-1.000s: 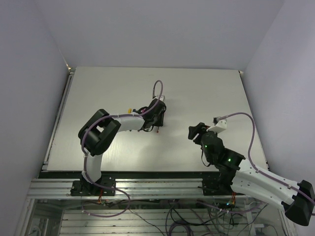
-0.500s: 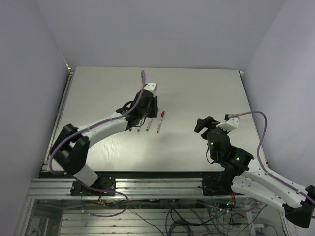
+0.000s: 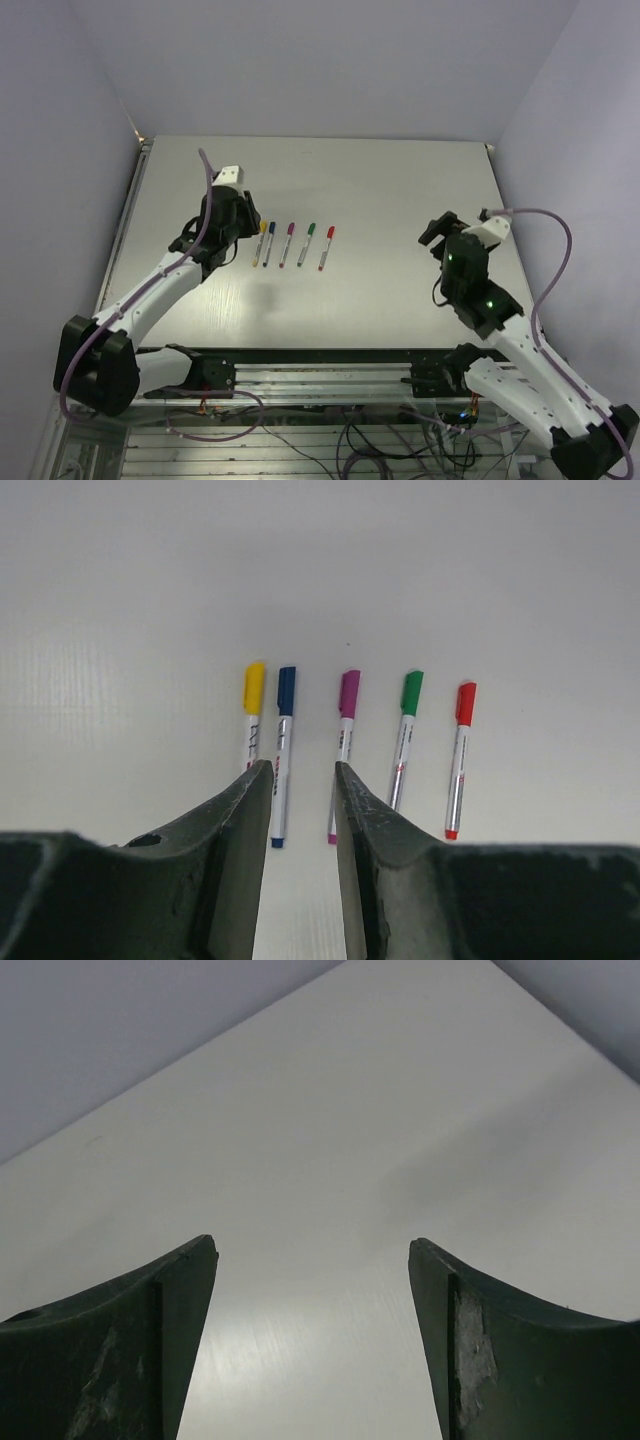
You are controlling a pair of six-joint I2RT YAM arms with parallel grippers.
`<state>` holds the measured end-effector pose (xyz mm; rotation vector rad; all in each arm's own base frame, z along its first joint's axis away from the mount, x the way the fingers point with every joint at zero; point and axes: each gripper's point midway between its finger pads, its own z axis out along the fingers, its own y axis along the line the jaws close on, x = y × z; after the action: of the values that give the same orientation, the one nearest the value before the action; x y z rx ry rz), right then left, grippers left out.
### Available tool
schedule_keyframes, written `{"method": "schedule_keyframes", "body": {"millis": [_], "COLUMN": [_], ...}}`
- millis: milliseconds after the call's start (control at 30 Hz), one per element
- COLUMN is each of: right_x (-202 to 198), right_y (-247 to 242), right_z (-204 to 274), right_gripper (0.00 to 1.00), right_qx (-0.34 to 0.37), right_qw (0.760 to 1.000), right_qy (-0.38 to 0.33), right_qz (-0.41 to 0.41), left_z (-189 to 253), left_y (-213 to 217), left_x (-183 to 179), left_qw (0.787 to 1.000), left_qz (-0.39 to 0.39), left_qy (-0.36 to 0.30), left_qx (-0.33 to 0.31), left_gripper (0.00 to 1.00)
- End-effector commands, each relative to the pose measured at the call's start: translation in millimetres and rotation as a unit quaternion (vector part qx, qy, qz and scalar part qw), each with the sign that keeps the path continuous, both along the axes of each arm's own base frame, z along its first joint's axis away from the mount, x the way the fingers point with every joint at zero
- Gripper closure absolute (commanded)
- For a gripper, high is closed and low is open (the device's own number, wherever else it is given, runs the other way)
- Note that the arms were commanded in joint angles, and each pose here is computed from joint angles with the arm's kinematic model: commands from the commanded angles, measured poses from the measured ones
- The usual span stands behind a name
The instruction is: Insert the pens into the pen caps
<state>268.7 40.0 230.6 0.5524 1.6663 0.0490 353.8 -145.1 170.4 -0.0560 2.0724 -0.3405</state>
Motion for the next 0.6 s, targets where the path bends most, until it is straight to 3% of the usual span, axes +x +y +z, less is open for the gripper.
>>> {"method": "schedule_keyframes", "body": {"millis": [0, 133, 233, 400, 567], "right_x": [35, 45, 46, 45, 45], "right_y": [11, 19, 23, 17, 16], "right_z": [-12, -15, -15, -30, -39], "right_gripper": [0.23, 0.20, 0.02, 0.00, 0.00], "right_qx": [0.002, 0.017, -0.007, -0.022, -0.014], "right_qw": [0.996, 0.993, 0.990, 0.987, 0.987], "right_qy": [0.054, 0.059, 0.066, 0.124, 0.127], "right_qz": [0.064, 0.099, 0.123, 0.104, 0.097], "left_z": [3, 5, 9, 21, 23], "left_y": [9, 15, 22, 30, 33], "left_x": [-12, -23, -33, -42, -44], "left_qw": [1.000, 1.000, 0.999, 0.999, 0.999], "left_qz": [0.002, 0.010, 0.022, 0.034, 0.037], "left_qy": [0.002, 0.003, -0.002, -0.017, -0.015], "left_qx": [-0.015, -0.024, -0.029, -0.031, -0.026], "left_gripper": [0.59, 0.58, 0.58, 0.58, 0.58]}}
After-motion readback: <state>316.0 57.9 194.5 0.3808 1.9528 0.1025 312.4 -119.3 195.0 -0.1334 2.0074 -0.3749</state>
